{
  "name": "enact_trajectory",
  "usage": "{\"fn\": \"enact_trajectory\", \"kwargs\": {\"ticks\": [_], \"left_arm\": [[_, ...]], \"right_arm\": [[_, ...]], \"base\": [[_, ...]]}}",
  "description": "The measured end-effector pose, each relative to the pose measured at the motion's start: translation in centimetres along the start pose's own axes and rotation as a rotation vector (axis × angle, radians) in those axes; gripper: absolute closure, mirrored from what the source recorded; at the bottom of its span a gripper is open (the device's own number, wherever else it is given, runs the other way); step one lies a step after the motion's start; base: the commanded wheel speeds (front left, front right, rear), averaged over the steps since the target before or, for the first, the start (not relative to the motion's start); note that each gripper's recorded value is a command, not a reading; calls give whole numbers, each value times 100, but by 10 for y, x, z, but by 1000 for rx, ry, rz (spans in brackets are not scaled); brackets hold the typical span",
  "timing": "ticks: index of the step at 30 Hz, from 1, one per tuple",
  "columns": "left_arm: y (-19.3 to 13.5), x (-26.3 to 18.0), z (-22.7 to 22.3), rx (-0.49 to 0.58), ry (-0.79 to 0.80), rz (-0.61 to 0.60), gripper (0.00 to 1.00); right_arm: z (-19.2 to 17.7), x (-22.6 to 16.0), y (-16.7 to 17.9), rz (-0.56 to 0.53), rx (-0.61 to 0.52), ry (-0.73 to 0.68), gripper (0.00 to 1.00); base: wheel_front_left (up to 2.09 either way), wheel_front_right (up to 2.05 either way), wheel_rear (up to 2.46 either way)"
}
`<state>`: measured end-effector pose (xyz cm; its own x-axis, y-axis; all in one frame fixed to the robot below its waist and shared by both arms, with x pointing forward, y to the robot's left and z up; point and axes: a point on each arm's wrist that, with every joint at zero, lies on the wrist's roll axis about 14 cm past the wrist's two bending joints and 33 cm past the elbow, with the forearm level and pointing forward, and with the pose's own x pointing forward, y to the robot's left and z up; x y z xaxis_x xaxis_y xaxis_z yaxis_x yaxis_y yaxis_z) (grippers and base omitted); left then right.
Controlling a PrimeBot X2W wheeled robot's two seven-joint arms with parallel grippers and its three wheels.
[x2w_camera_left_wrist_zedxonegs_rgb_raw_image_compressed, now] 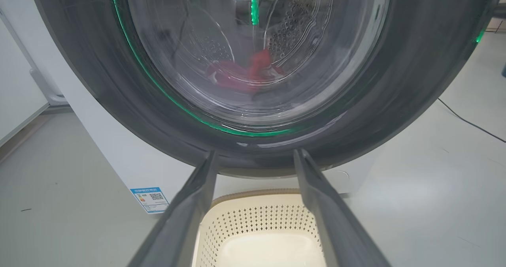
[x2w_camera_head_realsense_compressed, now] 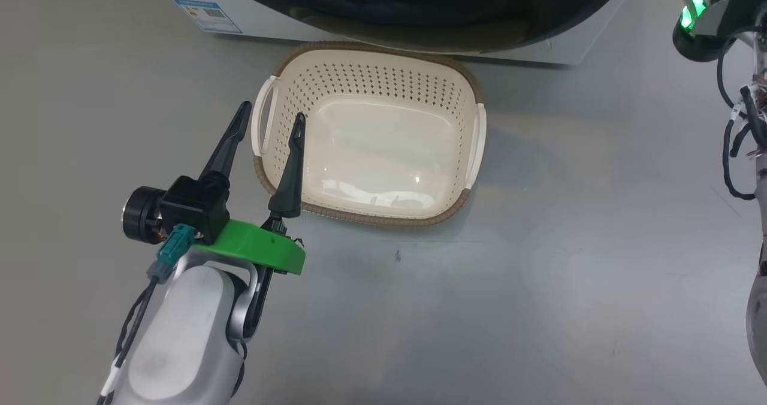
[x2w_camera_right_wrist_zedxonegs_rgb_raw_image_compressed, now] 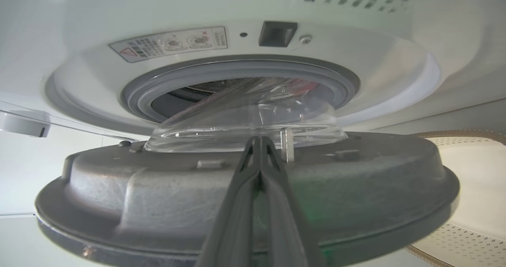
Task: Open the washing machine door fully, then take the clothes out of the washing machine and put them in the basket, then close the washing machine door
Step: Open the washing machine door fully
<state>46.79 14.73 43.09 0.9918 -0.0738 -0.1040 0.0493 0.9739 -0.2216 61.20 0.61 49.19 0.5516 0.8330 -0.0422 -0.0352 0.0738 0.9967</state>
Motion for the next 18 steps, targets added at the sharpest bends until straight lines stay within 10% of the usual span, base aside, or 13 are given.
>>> {"fn": "enact_trajectory", "kwargs": {"ticks": [18], "left_arm": [[-6,-15,13,-5,-22,-1,0]], "right_arm": [[-62,-15,4,-16,34,137,100]], "base": [[0,0,0]]}}
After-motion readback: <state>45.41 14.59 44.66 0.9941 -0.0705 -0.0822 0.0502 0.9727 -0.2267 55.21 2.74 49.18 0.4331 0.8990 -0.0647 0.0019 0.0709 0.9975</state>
